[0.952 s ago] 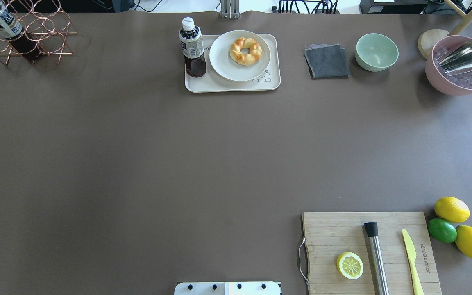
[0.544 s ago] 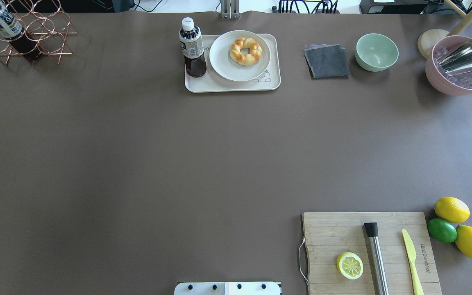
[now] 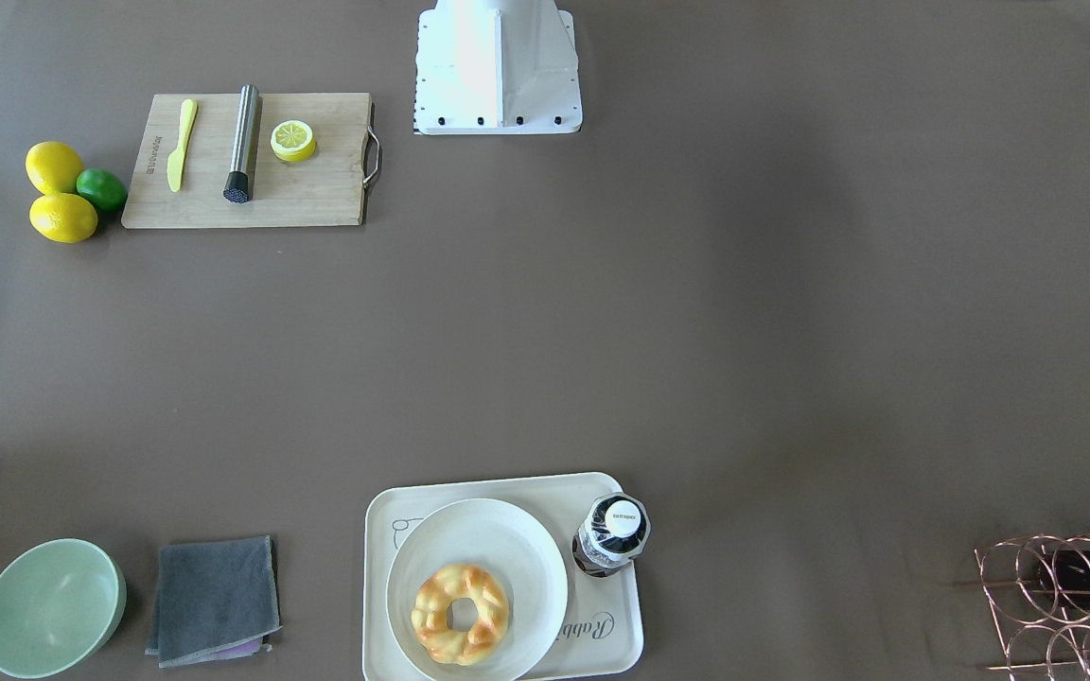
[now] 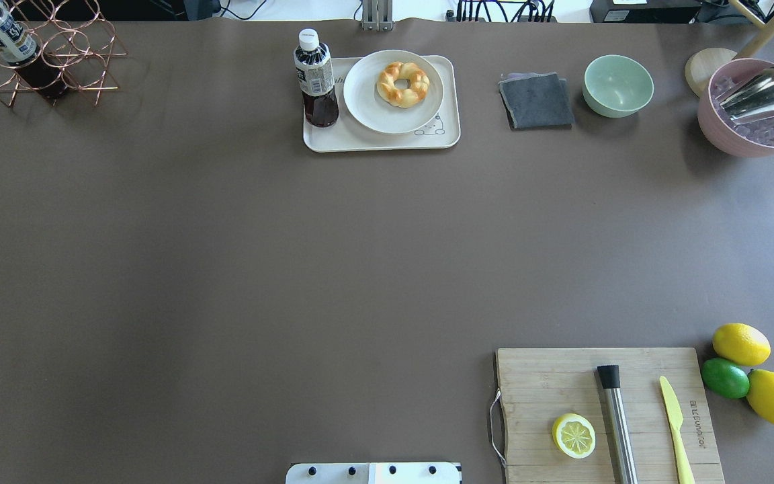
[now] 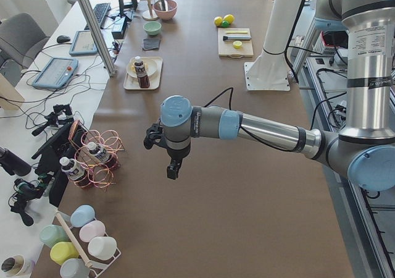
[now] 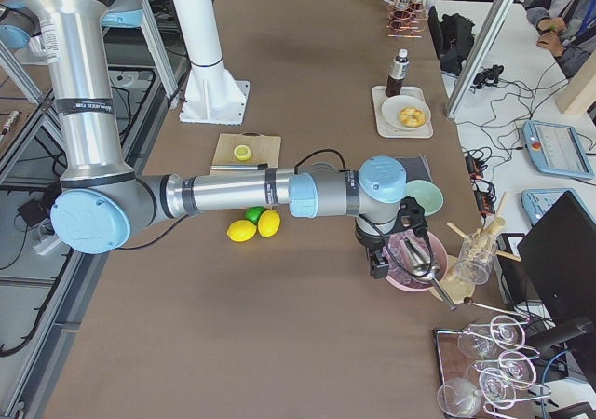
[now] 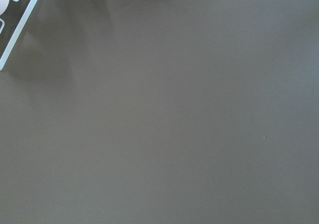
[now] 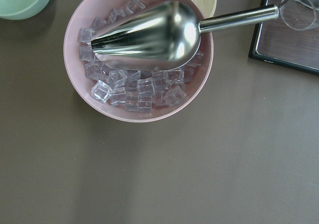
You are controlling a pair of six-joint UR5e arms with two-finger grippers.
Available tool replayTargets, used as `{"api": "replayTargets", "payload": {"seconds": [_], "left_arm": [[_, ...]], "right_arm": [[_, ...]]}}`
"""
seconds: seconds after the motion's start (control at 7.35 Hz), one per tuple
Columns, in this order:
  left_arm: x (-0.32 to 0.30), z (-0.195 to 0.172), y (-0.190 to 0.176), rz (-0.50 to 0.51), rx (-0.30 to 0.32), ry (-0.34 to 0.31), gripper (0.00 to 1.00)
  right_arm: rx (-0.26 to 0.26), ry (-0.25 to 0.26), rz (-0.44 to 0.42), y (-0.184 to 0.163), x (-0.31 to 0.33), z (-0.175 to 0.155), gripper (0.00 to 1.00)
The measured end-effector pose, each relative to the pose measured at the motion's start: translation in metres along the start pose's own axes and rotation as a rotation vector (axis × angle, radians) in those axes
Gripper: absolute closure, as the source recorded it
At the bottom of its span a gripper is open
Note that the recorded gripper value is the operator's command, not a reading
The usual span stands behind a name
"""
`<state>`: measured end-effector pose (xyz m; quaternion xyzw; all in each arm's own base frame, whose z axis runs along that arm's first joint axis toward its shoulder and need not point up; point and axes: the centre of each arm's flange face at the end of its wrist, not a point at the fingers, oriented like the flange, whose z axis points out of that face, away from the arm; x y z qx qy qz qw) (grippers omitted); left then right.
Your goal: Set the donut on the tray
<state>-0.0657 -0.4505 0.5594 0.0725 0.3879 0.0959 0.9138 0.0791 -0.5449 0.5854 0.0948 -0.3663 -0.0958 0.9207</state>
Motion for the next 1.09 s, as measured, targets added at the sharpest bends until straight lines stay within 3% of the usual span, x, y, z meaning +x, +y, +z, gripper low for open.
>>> {"api": "replayTargets", "payload": {"seconds": [0.41,1.09], "left_arm": [[-0.0029,0.0029,0.0012,-0.017,-0.006,-0.001,0.02],[-0.0047,-0.0009,-0.0026,0.009,0.011,-0.061,0.02]], "right_arm": [[0.006,-0.005,-0.012,0.0027,-0.0053,-0.0017,0.0],[0.012,-0.012,-0.021,0.0017,-0.0112,-0.004,0.0]]}}
